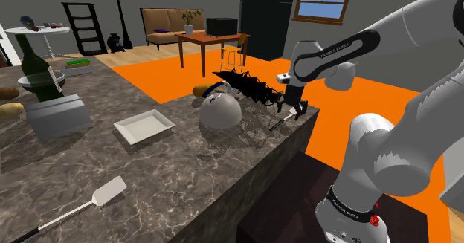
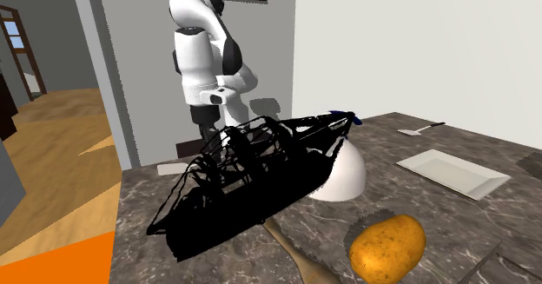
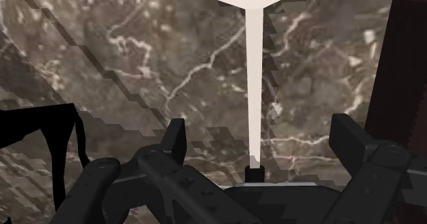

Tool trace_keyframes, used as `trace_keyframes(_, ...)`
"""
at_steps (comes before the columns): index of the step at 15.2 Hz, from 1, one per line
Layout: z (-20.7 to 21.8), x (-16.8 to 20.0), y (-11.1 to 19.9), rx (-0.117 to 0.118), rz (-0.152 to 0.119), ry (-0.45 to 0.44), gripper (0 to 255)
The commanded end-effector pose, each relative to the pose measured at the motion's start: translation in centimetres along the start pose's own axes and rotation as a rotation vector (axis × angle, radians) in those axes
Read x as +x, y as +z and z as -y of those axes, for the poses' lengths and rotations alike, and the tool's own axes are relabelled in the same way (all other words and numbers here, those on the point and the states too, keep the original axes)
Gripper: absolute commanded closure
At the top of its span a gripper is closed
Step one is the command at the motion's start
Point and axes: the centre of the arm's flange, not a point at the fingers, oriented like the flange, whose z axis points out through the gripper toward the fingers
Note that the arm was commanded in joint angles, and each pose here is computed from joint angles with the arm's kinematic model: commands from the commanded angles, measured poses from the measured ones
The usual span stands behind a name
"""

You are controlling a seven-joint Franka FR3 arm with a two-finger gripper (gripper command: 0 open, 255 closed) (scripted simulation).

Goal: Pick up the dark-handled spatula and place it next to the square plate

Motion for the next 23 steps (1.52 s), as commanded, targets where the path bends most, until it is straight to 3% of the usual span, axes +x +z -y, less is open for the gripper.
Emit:
trace_keyframes(1,0.0,0.0,0.1,0.0,0.0,0.0,0)
trace_keyframes(5,0.0,0.0,0.1,0.0,0.0,0.0,0)
trace_keyframes(6,0.0,0.0,0.1,0.0,0.0,0.0,255)
trace_keyframes(15,0.0,0.0,0.1,0.0,0.0,0.0,255)
trace_keyframes(23,0.0,0.3,-4.1,0.0,0.0,0.0,255)
